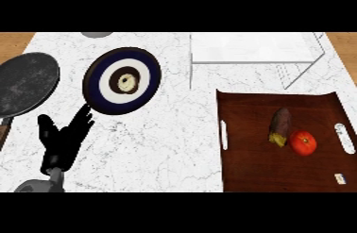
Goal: Pick the tomato from the tray and place it in the tiered shelf
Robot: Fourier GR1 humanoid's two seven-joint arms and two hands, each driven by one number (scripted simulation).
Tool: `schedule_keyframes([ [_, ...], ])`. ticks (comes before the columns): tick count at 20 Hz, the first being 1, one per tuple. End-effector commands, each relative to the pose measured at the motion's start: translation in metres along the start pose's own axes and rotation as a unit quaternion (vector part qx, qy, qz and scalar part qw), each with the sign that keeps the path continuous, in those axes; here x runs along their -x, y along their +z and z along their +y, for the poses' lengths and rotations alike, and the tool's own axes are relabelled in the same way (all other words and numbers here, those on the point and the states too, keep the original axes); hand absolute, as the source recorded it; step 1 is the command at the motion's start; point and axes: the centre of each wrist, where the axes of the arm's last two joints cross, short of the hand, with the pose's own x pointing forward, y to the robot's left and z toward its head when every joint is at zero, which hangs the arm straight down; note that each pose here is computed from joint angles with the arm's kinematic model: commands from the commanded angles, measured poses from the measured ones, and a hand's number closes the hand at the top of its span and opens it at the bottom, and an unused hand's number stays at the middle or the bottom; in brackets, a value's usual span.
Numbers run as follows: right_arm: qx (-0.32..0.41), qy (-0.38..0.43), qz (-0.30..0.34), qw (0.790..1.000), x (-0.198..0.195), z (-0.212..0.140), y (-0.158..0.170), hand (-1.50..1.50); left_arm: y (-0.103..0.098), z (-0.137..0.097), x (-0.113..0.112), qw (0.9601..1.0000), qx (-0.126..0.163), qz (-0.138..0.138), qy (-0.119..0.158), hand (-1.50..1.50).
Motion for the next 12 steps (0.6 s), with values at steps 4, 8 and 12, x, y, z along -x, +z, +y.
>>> schedule_keyframes([
  [4,-0.120,0.064,0.018,0.991,-0.054,-0.012,-0.023,-1.50,0.002,0.005,0.010,0.9995,-0.005,0.030,0.001,0.00],
  [8,-0.094,0.081,0.051,0.991,-0.062,0.044,-0.039,-1.50,0.009,-0.001,-0.001,0.9996,-0.015,0.021,0.009,0.00],
  [12,-0.066,0.100,0.078,0.990,-0.088,0.076,-0.064,-1.50,0.001,0.006,-0.003,0.9995,-0.009,0.030,0.005,0.00],
])
